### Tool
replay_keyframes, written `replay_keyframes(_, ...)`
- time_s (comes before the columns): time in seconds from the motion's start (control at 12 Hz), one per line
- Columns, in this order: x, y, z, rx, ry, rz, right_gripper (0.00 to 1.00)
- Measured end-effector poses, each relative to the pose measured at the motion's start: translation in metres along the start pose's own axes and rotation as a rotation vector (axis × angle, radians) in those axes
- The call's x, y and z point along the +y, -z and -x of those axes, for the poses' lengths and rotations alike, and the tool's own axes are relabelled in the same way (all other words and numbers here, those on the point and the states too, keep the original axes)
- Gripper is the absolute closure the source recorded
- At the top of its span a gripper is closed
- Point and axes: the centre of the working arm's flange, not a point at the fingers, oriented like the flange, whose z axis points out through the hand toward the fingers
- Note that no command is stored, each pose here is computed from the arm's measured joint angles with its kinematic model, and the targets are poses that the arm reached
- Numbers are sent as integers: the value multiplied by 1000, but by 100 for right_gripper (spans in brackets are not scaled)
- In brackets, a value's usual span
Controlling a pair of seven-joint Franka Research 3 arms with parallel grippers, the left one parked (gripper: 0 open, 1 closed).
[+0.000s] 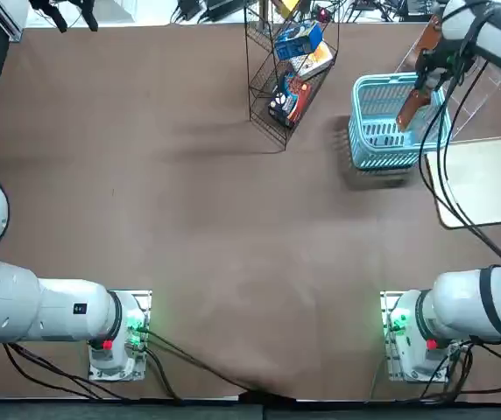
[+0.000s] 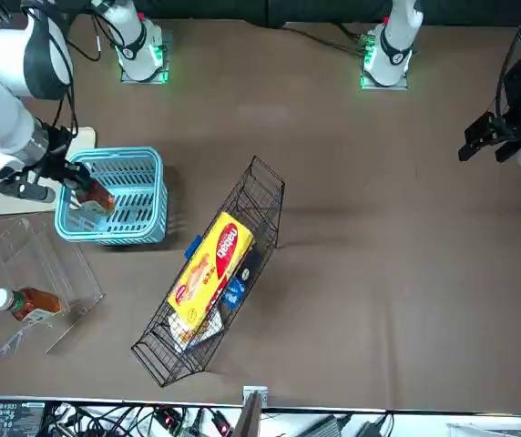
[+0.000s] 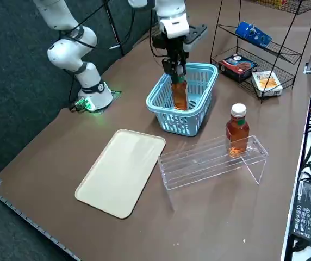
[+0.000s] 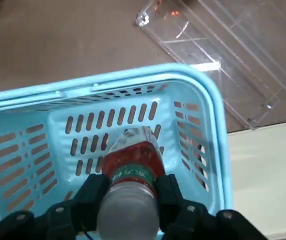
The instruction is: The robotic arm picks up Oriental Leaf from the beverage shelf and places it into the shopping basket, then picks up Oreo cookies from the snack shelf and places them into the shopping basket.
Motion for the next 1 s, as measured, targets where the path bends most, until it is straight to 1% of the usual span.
replay_keyframes(0.25,0,-29,5,-3,0,-2,44)
replay_keyframes(0.92,-1,-86,0,-61,0,-8,44)
replay_keyframes(1.0,-1,-87,0,-62,-1,-8,38)
